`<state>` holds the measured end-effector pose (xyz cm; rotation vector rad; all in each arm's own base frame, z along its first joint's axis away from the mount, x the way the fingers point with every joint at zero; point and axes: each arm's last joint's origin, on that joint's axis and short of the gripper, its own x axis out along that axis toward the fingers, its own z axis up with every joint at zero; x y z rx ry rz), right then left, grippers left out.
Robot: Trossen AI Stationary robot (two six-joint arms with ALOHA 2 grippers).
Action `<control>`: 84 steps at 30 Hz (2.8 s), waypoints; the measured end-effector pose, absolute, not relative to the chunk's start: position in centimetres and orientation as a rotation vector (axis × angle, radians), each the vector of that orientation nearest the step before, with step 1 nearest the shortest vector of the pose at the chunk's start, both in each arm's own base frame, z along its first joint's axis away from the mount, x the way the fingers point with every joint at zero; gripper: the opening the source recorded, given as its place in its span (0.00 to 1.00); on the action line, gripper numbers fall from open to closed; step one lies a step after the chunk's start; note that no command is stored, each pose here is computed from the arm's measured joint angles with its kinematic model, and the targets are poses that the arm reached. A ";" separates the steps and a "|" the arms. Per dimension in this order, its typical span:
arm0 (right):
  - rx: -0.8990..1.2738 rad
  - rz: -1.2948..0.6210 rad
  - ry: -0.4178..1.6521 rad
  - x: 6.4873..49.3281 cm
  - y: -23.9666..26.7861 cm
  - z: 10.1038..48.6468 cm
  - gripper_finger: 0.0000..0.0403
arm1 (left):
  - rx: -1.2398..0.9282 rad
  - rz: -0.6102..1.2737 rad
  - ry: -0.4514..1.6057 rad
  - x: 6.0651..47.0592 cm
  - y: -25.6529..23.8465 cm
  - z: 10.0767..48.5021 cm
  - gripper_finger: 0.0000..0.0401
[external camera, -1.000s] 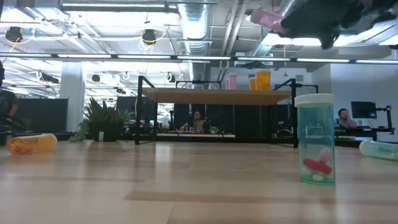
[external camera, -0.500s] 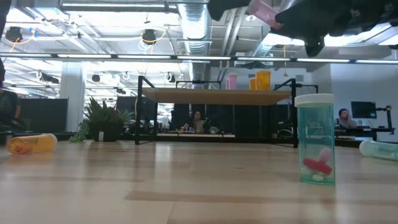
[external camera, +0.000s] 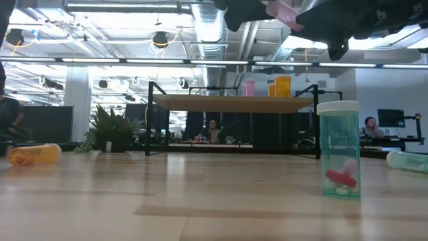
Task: Pick and place medicine bottles onto shelf by color
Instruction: Put the pink pill bottle on the shelf aligned with the other pink pill bottles
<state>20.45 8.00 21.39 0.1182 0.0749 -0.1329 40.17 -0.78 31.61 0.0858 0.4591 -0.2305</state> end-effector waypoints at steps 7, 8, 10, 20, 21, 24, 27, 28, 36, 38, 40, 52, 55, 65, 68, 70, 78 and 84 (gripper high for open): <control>0.119 -0.133 0.075 20.5 8.0 21.4 0.32 | 0.086 -0.232 0.469 40.1 -0.8 31.5 0.48; 0.119 -0.133 0.075 20.5 8.0 21.4 0.32 | 0.085 -0.232 0.469 40.1 -0.8 31.5 0.46; 0.120 -0.133 0.075 20.5 8.0 21.4 0.32 | 0.085 -0.231 0.470 40.1 -0.8 31.5 0.42; 0.128 -0.134 0.074 20.5 8.0 21.4 0.32 | 0.084 -0.234 0.474 40.1 -0.8 31.5 0.31; 0.128 -0.134 0.074 20.5 8.0 21.4 0.32 | 0.084 -0.234 0.475 40.1 -0.8 31.5 0.31; 0.128 -0.134 0.073 20.5 8.0 21.4 0.32 | 0.082 -0.241 0.474 40.1 -0.8 31.5 0.29; 0.129 -0.134 0.073 20.5 8.0 21.4 0.32 | 0.082 -0.242 0.473 40.1 -0.8 31.5 0.28; 0.130 -0.134 0.073 20.5 8.0 21.4 0.32 | 0.082 -0.242 0.472 40.1 -0.8 31.5 0.28; 0.142 -0.134 0.067 20.5 8.0 21.5 0.32 | 0.082 -0.245 0.464 40.1 -0.8 31.6 0.26; 0.143 -0.135 0.065 20.5 8.0 21.5 0.32 | 0.082 -0.247 0.458 40.1 -0.8 31.6 0.26; 0.149 -0.136 0.064 20.5 8.0 21.5 0.33 | 0.082 -0.249 0.456 40.2 -0.8 31.6 0.26; 0.158 -0.142 0.068 20.5 8.0 21.4 0.59 | 0.090 -0.228 0.464 40.1 -0.5 32.4 0.26; 0.152 -0.143 0.081 20.4 8.0 21.3 0.64 | 0.090 -0.220 0.466 40.1 -0.1 32.3 0.26; 0.213 -0.167 0.172 18.5 7.1 21.8 0.65 | 0.128 -0.053 0.557 39.5 2.6 33.8 0.26; 0.224 -0.171 0.181 18.0 6.8 22.0 0.65 | 0.156 -0.013 0.567 39.3 3.2 34.5 0.26; 0.228 -0.171 0.178 17.9 6.7 22.1 0.65 | 0.178 0.026 0.560 39.2 3.8 35.3 0.26; 0.214 -0.214 0.194 17.9 6.7 21.8 0.65 | 0.252 0.210 0.606 39.2 6.3 37.0 0.26; 0.213 -0.232 0.191 18.0 6.4 21.8 0.65 | 0.249 0.238 0.654 39.6 8.0 38.1 0.26</control>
